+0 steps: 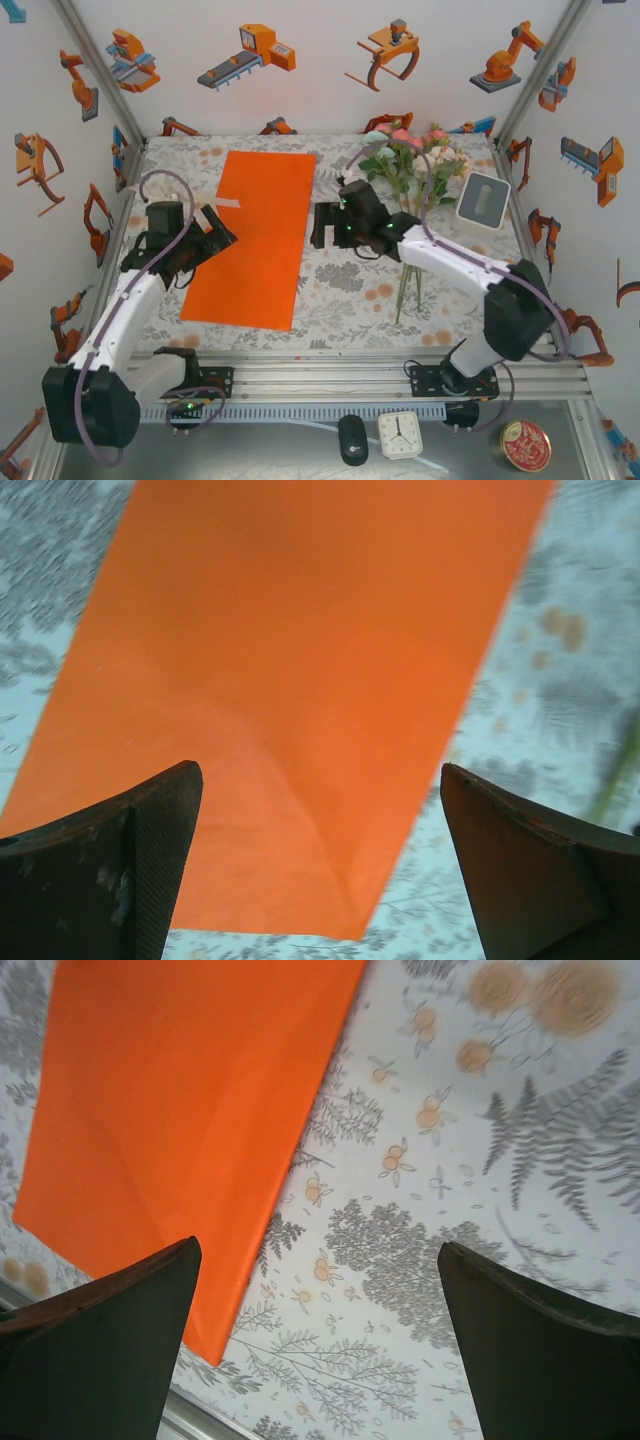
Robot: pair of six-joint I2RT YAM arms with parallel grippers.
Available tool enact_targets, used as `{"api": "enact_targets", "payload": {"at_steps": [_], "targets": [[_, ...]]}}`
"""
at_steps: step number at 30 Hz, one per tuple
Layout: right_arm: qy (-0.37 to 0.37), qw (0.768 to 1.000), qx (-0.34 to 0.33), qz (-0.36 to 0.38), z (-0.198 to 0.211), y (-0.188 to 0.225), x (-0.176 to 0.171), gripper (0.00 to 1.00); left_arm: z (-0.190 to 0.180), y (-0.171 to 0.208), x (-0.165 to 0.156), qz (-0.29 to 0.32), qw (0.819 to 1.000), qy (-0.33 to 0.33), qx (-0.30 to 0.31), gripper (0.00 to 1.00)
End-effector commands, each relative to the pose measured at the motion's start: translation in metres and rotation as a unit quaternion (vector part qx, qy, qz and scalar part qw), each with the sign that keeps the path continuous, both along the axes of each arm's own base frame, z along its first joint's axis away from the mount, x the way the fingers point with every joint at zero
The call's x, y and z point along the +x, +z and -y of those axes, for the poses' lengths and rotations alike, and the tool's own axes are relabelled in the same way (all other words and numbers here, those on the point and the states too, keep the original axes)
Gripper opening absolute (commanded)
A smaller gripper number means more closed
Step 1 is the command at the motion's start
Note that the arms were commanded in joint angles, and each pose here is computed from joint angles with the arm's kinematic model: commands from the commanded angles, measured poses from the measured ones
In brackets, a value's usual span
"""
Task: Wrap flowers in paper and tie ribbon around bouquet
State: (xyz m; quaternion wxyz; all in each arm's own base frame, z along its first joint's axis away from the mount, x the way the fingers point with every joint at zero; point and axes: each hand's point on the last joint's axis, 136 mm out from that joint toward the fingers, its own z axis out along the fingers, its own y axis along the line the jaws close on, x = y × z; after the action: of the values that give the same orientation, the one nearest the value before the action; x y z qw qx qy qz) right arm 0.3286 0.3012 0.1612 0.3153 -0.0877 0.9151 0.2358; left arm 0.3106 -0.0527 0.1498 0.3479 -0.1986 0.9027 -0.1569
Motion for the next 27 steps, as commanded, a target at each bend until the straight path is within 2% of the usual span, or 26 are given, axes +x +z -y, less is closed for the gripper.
{"api": "enact_targets", "payload": {"at_steps": [1, 3, 5, 7, 11, 17, 22, 27], "targets": [[-0.014, 1.0, 0.005, -0.008, -0.022, -0.004, 0.002, 0.92, -0.034, -0.026, 0.004, -0.018, 0.995, 0.048, 0.087, 0.94], [-0.002, 1.0, -0.008, -0.006, -0.04, -0.016, -0.002, 0.91, -0.049, -0.04, 0.011, -0.041, 0.991, 0.059, 0.117, 0.96], [-0.003, 1.0, -0.019, 0.0, -0.051, -0.025, -0.001, 0.9, -0.055, -0.05, 0.021, -0.058, 0.99, 0.053, 0.114, 0.96], [-0.005, 1.0, -0.024, 0.005, -0.059, -0.034, 0.001, 0.86, -0.052, -0.06, 0.033, -0.07, 0.993, 0.026, 0.094, 0.95], [0.007, 1.0, -0.02, -0.003, -0.075, -0.057, 0.004, 0.71, -0.046, -0.071, 0.057, -0.089, 0.992, -0.032, 0.081, 0.92], [0.025, 0.998, -0.045, -0.024, -0.081, -0.089, 0.003, 0.62, -0.039, -0.086, 0.087, -0.118, 0.985, -0.088, 0.09, 0.87], [0.028, 0.997, -0.062, -0.031, -0.078, -0.105, 0.002, 0.5, -0.038, -0.103, 0.092, -0.149, 0.979, -0.106, 0.092, 0.83], [0.025, 0.997, -0.069, -0.033, -0.076, -0.111, 0.003, 0.4, -0.034, -0.11, 0.09, -0.168, 0.975, -0.116, 0.083, 0.71]]}}
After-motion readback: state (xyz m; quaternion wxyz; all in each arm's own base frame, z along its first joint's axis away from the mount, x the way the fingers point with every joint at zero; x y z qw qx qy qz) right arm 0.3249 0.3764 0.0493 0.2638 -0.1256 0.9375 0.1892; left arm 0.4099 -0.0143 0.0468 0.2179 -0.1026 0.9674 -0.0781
